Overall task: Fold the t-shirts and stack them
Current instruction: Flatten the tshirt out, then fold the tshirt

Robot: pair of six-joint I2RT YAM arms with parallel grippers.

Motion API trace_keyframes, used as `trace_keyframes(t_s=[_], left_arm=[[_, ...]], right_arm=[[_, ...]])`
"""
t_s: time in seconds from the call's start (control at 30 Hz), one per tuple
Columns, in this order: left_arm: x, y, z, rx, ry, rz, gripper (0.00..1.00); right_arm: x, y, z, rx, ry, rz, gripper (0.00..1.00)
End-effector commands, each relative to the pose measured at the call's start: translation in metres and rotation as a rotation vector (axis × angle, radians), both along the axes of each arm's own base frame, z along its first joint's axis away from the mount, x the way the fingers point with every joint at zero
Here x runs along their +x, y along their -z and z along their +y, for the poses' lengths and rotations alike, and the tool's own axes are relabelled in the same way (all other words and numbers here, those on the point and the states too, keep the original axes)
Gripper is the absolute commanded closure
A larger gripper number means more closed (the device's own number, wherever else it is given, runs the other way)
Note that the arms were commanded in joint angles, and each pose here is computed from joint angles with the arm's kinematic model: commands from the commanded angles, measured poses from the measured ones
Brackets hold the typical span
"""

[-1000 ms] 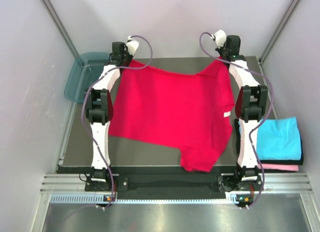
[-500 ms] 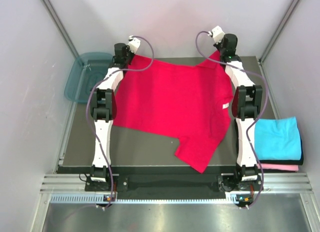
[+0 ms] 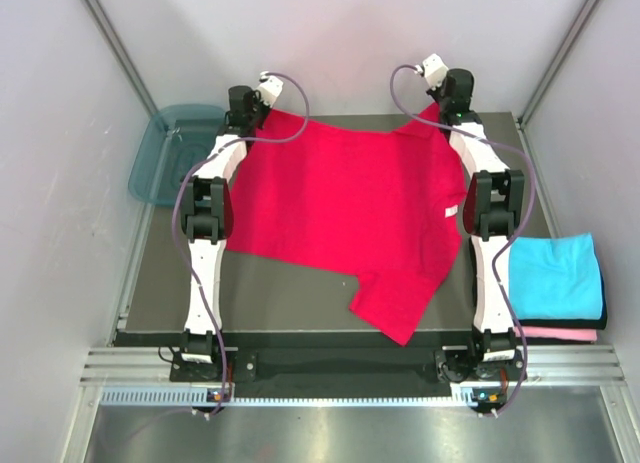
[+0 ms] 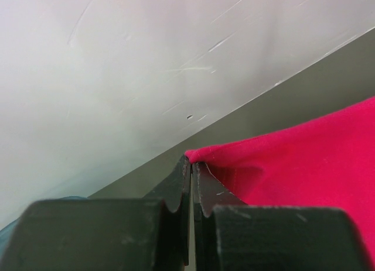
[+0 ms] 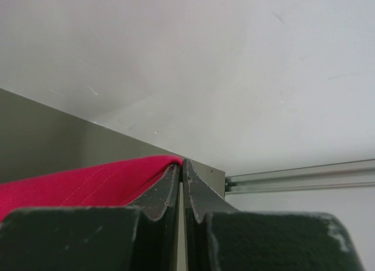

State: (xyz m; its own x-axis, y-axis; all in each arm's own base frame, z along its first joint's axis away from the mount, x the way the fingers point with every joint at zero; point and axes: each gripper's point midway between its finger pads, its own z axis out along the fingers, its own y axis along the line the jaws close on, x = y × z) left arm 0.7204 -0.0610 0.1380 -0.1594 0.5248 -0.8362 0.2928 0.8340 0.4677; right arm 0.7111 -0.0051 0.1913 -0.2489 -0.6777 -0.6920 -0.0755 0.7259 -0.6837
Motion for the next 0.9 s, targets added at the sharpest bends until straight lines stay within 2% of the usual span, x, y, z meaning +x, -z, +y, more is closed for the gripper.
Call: trace_keyframes(t_s=[0.0,0.5,0.67,0.87], left_arm=[[0.006,-0.083,-0.002,-0.005,0.015,-0.178,1.0],[0.003,-0.121,0.016,-0.001,-0.04,-0.238,1.0],[-0.012,-0.119,0.008,0.003,0.008,-0.183,1.0],[-0.033,-0.086,-0.005,-0.005,0.086,-0.052,1.0]], right_arm=[[-0.005,-0.091,-0.003,0.021,0.023,-0.184,1.0],[-0.013,-0.123,-0.021,0.033,0.049,-0.221,1.0],[-0.027,-0.108,-0.009,0.054,-0.001,-0.125,1.0],[-0.063,-0.073,0.009,0.058,-0.065,0.032,1.0]])
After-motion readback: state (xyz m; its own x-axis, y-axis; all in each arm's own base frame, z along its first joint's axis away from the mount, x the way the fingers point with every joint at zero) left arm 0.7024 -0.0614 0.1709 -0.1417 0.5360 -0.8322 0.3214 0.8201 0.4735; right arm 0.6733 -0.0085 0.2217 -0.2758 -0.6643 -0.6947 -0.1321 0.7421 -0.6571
